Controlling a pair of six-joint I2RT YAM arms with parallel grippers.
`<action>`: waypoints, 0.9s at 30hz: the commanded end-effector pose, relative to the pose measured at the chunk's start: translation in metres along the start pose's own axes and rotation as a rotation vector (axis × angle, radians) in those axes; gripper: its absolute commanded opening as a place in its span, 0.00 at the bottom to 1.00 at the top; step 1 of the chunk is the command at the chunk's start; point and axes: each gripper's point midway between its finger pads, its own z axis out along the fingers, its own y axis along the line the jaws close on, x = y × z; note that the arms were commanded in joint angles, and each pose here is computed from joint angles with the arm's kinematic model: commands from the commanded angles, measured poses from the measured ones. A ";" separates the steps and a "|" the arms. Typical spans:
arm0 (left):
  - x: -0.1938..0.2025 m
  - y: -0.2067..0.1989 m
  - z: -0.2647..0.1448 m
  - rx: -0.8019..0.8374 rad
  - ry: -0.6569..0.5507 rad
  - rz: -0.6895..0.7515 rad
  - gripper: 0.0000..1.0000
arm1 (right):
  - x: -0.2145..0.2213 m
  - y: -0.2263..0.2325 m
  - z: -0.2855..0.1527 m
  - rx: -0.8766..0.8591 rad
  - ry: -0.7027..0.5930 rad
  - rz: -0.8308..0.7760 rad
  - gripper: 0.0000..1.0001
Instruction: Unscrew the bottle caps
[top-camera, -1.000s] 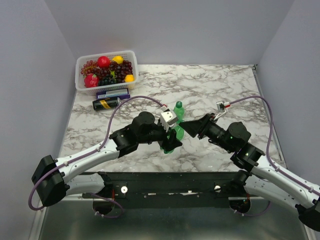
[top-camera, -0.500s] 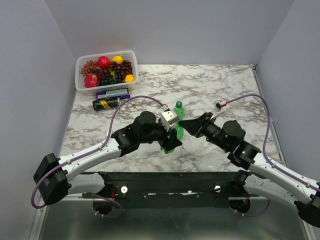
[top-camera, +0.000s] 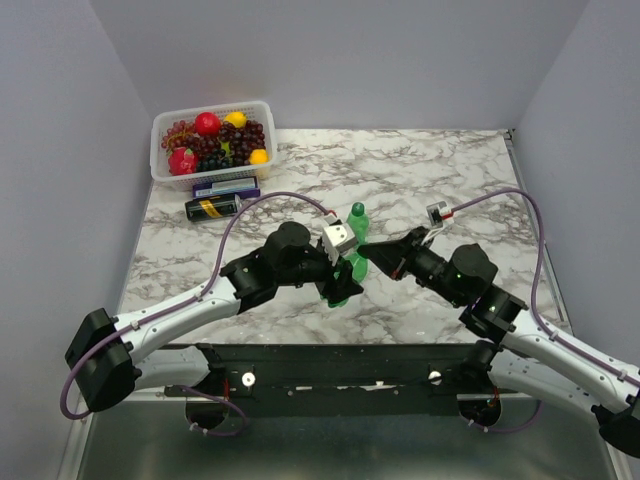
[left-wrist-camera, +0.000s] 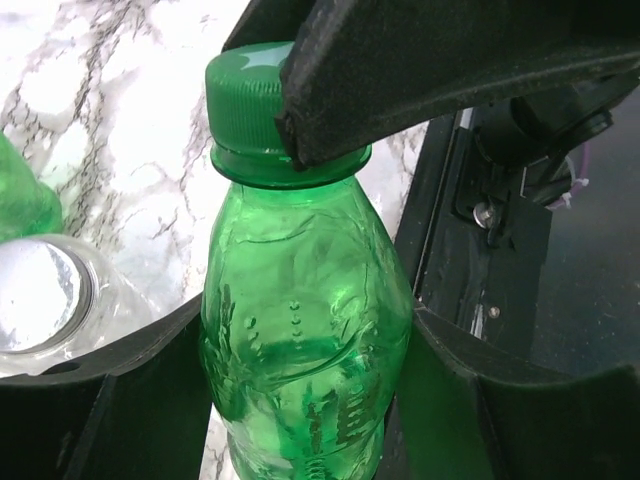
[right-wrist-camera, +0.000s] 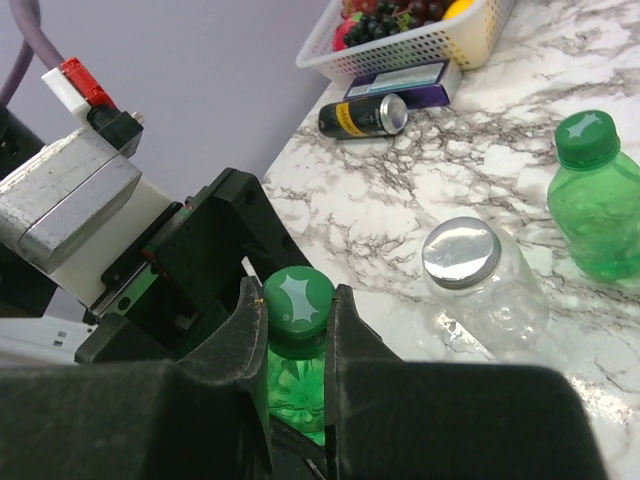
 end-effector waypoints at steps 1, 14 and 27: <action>-0.024 -0.055 -0.018 0.297 -0.059 0.097 0.12 | -0.002 0.019 -0.009 -0.129 0.007 -0.119 0.01; -0.037 -0.108 -0.053 0.695 -0.091 0.091 0.12 | 0.002 0.052 -0.034 -0.390 0.010 -0.211 0.01; -0.037 -0.125 -0.068 0.845 -0.066 0.067 0.12 | 0.018 0.070 -0.050 -0.566 0.069 -0.336 0.01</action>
